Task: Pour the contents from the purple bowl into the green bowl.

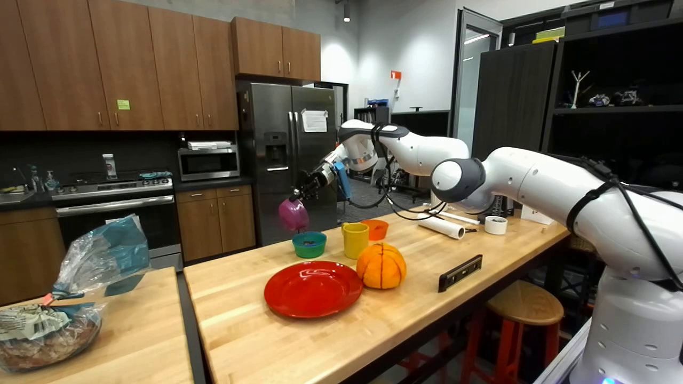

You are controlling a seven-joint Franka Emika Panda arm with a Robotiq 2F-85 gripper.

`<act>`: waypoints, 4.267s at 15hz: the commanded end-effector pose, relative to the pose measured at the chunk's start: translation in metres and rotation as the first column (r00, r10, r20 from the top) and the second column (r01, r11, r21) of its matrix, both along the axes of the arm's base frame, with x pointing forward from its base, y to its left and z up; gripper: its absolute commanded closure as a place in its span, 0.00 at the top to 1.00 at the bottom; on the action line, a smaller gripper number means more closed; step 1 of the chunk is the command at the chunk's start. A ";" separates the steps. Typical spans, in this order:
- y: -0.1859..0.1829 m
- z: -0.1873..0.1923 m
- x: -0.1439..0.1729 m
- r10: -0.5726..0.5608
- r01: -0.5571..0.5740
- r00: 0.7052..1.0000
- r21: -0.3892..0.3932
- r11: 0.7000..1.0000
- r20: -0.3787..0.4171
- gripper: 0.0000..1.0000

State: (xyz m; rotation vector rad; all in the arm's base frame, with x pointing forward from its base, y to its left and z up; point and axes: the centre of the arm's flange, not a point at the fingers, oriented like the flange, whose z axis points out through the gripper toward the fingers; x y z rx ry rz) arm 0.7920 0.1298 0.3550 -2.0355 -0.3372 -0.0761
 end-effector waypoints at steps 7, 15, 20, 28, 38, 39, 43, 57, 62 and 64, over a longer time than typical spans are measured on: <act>-0.011 -0.001 -0.051 0.007 -0.008 1.000 0.034 0.999 0.007 0.01; -0.013 0.000 -0.052 0.013 -0.013 1.000 0.057 0.998 0.003 0.01; -0.014 0.000 -0.051 0.014 -0.014 1.000 0.066 0.998 -0.001 0.01; -0.016 0.000 -0.052 0.013 -0.012 1.000 0.083 0.996 -0.005 0.01; -0.018 -0.001 -0.053 0.019 -0.018 1.000 0.094 0.995 -0.014 0.01; -0.018 -0.002 -0.053 0.019 -0.018 1.000 0.095 0.995 -0.014 0.01; -0.018 -0.003 -0.053 0.018 -0.016 1.000 0.096 0.995 -0.016 0.01; -0.019 -0.002 -0.053 0.020 -0.018 1.000 0.108 0.994 -0.015 0.01; -0.020 -0.001 -0.054 0.019 -0.017 1.000 0.125 0.992 -0.012 0.01; -0.020 -0.002 -0.054 0.019 -0.017 1.000 0.125 0.992 -0.011 0.01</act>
